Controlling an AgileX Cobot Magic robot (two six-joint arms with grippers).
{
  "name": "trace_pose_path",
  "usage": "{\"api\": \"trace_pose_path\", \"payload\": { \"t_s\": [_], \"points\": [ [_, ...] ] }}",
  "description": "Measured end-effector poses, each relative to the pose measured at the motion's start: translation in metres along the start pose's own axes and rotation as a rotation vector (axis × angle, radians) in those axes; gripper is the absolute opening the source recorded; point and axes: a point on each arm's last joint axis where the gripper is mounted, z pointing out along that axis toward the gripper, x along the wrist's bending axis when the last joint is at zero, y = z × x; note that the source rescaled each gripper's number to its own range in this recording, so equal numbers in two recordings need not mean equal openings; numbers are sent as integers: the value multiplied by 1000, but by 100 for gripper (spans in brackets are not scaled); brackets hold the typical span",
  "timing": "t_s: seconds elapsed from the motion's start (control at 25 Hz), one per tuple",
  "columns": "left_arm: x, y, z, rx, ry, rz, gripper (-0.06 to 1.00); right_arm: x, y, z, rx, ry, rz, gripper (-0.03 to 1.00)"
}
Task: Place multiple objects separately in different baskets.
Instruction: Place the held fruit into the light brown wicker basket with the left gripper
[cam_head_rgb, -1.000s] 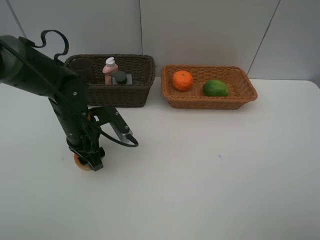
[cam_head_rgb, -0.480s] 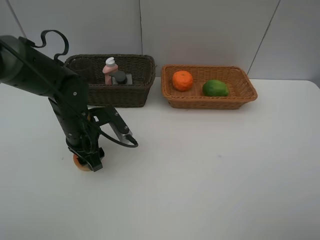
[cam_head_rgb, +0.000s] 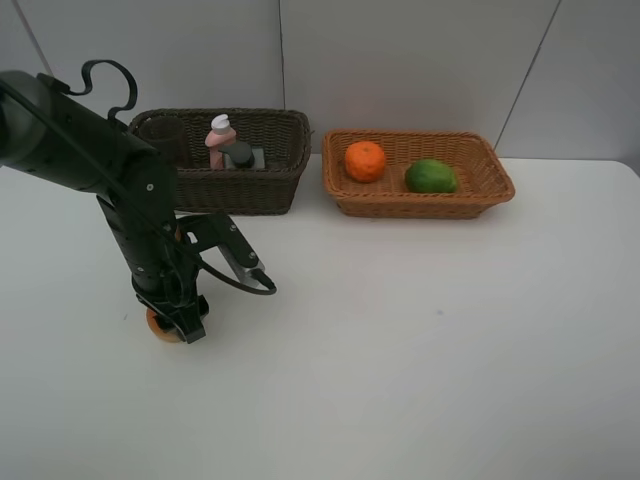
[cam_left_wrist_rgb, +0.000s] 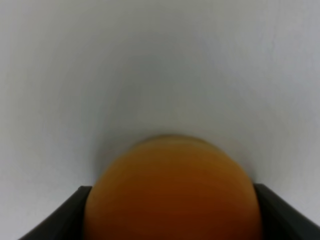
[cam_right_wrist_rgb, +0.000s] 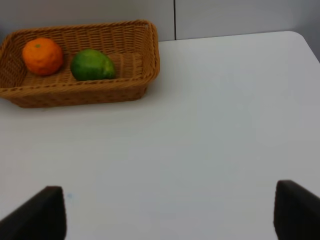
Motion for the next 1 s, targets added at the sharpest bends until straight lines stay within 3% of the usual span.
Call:
{"api": "trace_pose_path", "payload": {
  "t_s": [0.56,1.0],
  "points": [
    [1,0,-5,41,-15,-21,76,0,0,0,0,0,0,84],
    [17,17,-68,-32,28,-150,76,0,0,0,0,0,0,84]
  ]
}}
